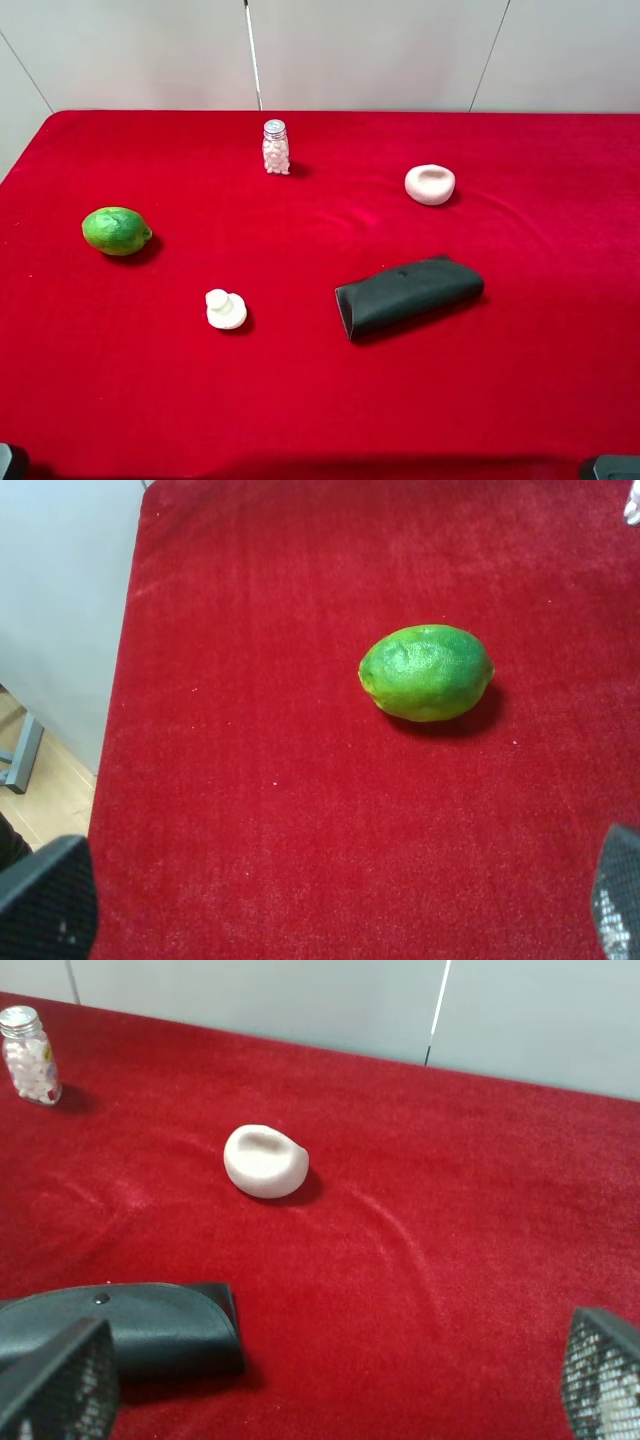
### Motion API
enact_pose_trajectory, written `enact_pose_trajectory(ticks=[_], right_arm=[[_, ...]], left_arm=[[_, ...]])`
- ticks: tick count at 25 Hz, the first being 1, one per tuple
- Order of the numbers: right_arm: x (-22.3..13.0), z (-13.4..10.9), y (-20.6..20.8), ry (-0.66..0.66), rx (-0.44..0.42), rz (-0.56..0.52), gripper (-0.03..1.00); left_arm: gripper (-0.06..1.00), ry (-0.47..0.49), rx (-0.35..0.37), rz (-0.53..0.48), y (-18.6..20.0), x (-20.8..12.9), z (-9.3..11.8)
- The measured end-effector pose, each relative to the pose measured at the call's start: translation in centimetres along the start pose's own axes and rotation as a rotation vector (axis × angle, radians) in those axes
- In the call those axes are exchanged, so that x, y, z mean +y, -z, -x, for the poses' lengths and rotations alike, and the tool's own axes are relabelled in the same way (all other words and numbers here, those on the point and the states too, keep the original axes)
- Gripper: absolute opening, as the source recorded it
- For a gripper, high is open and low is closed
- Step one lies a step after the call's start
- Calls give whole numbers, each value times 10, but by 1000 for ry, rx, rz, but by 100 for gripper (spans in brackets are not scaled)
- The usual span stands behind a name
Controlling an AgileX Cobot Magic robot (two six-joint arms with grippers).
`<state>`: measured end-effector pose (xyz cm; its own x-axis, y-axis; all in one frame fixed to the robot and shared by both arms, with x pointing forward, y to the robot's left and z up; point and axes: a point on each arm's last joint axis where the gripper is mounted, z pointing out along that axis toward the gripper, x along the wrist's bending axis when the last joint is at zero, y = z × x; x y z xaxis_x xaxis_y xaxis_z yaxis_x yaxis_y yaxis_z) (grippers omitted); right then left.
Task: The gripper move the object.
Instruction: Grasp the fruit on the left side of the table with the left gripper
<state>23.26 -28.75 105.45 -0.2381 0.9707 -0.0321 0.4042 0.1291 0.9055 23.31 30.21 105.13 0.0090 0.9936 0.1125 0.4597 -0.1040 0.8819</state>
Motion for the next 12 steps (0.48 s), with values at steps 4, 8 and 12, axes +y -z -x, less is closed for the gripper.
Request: enact_pose_trajectory(ticks=[4, 8, 12], right_arm=[[0, 0, 0, 0, 0, 0, 69], [0, 0, 0, 0, 0, 0, 69], [0, 0, 0, 0, 0, 0, 69]], left_arm=[[97, 0, 0, 0, 0, 0, 0], [97, 0, 0, 0, 0, 0, 0], [97, 0, 0, 0, 0, 0, 0]])
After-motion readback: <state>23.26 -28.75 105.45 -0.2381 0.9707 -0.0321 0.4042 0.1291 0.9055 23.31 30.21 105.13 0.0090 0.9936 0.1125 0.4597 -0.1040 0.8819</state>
